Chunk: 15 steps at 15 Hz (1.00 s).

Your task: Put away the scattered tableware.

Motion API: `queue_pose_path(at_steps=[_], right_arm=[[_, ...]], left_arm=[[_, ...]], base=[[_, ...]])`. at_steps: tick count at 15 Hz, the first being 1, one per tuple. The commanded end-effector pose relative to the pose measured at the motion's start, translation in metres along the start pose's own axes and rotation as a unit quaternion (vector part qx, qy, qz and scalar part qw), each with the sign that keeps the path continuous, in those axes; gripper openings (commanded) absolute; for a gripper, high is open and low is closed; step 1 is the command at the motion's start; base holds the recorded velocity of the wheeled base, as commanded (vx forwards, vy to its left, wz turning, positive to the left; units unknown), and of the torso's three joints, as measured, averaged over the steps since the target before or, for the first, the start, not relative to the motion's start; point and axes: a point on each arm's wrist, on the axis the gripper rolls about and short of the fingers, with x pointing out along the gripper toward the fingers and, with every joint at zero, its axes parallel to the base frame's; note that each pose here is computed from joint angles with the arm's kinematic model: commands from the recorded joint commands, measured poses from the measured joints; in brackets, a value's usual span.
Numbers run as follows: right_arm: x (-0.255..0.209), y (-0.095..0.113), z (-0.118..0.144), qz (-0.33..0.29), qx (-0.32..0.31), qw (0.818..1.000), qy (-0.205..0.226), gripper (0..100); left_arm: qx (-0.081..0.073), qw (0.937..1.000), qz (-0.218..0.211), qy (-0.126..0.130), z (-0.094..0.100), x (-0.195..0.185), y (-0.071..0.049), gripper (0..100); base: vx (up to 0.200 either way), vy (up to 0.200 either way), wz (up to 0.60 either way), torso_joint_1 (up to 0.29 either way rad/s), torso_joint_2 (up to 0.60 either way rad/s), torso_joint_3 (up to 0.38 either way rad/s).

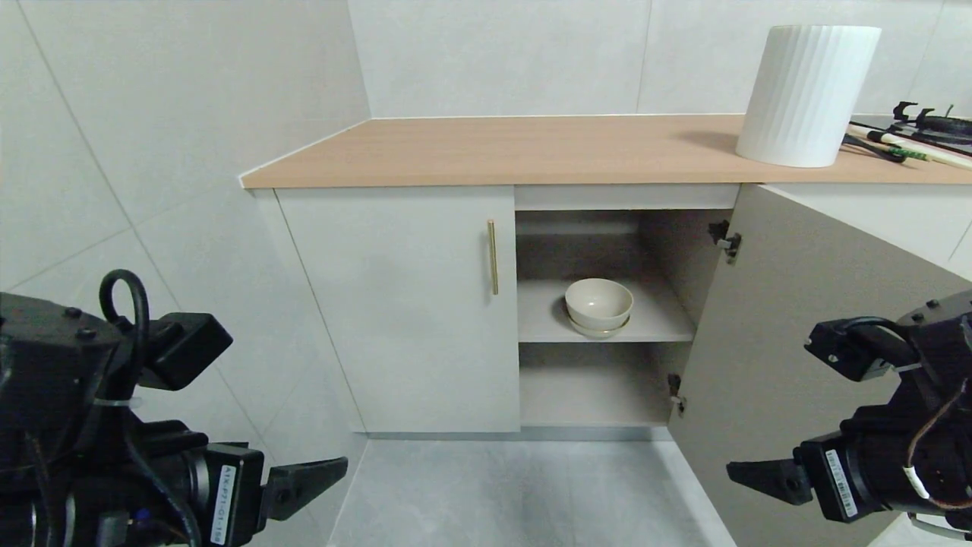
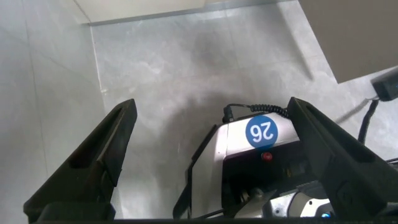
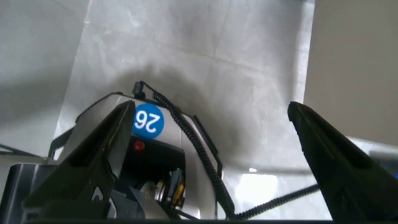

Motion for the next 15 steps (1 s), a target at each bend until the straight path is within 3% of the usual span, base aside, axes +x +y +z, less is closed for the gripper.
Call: queue_pose_path(at_steps=[1, 5, 6, 9, 15], right_arm=[[-0.012, -0.002, -0.004, 0.004, -0.011, 1.000, 0.000, 100], [-0.029, -0.005, -0.014, 0.013, -0.055, 0.998, 0.011, 100], [-0.051, -0.009, -0.028, 0.029, -0.111, 0.993, 0.035, 100], [-0.067, -0.012, -0.037, 0.027, -0.141, 0.988, 0.060, 100], [-0.069, -0.023, -0.028, -0.039, -0.110, 0.992, 0.047, 100]], left_arm=[[0.001, 1.0000, 0.000, 0.000, 0.000, 0.000, 0.000, 100], [0.001, 1.0000, 0.000, 0.000, 0.000, 0.000, 0.000, 100], [0.001, 1.0000, 0.000, 0.000, 0.000, 0.000, 0.000, 100], [0.000, 1.0000, -0.001, -0.001, 0.000, 0.000, 0.000, 100], [0.000, 1.0000, -0.001, -0.002, 0.000, -0.001, 0.000, 100]], base=[[0.000, -0.200, 0.00, 0.012, 0.01, -0.007], [0.000, -0.200, 0.00, 0.001, 0.01, 0.001], [0.000, -0.200, 0.00, -0.002, 0.00, 0.002], [0.000, -0.200, 0.00, 0.002, 0.00, 0.004], [0.000, 0.000, 0.00, 0.000, 0.00, 0.000]])
